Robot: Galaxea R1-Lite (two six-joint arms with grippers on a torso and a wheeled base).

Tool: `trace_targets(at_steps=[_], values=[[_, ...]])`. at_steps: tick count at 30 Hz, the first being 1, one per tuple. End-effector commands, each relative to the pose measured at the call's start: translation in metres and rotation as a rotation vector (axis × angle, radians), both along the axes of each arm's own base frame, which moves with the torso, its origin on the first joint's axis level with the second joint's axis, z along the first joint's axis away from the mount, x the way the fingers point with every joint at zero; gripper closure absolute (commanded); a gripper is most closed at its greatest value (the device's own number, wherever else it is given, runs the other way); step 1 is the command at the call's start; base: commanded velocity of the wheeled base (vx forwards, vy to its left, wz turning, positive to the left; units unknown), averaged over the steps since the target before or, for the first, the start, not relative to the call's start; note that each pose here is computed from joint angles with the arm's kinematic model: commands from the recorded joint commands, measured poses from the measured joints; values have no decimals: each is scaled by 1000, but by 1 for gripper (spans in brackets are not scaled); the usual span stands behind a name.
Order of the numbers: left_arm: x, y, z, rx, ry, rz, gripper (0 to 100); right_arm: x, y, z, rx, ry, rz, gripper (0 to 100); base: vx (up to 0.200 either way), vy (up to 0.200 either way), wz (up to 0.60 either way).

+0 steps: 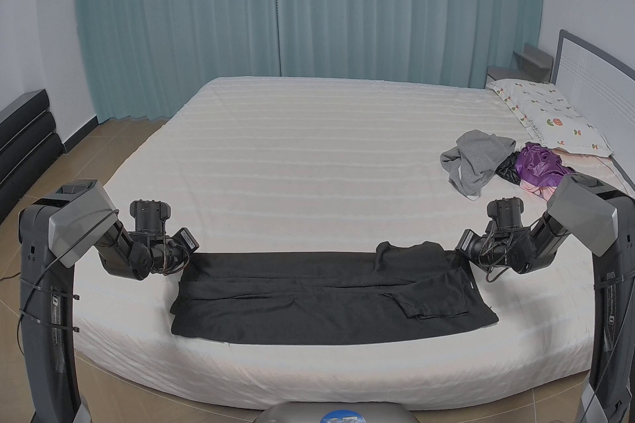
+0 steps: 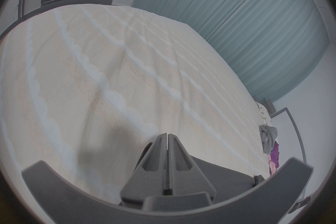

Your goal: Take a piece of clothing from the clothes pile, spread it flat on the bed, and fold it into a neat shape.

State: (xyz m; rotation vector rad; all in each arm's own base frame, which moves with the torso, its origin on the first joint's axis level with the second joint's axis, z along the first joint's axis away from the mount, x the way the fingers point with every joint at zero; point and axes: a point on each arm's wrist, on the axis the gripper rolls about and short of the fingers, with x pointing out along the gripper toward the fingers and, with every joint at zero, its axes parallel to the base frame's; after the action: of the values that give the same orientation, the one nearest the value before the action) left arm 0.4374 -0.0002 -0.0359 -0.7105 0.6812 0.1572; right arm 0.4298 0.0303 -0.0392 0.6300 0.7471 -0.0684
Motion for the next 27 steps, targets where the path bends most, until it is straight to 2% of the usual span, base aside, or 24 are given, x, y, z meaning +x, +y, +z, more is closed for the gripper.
trace_targets(at_steps=[1,6,17,18,22,23,27], values=[[-1,0,0,0,4,0,100,2,-4,-1,-4,-8,-17,100,0,0,0],[-2,0,-2,0,10,0,100,7,-11,6,0,-88,-36,100,0,0,0],[-3,0,-4,0,16,0,100,3,-9,-3,-22,-76,0,100,0,0,0],[-3,0,-4,0,16,0,100,3,-9,-3,-24,-77,2,0,0,0,0],[-3,0,-4,-1,18,1,100,4,-12,2,-30,-93,1,0,0,0,0],[-3,0,-4,-6,17,5,100,6,-15,22,-24,-142,-5,0,0,0,0],[-2,1,-1,-25,11,22,100,4,-9,53,11,-197,42,0,0,0,0]])
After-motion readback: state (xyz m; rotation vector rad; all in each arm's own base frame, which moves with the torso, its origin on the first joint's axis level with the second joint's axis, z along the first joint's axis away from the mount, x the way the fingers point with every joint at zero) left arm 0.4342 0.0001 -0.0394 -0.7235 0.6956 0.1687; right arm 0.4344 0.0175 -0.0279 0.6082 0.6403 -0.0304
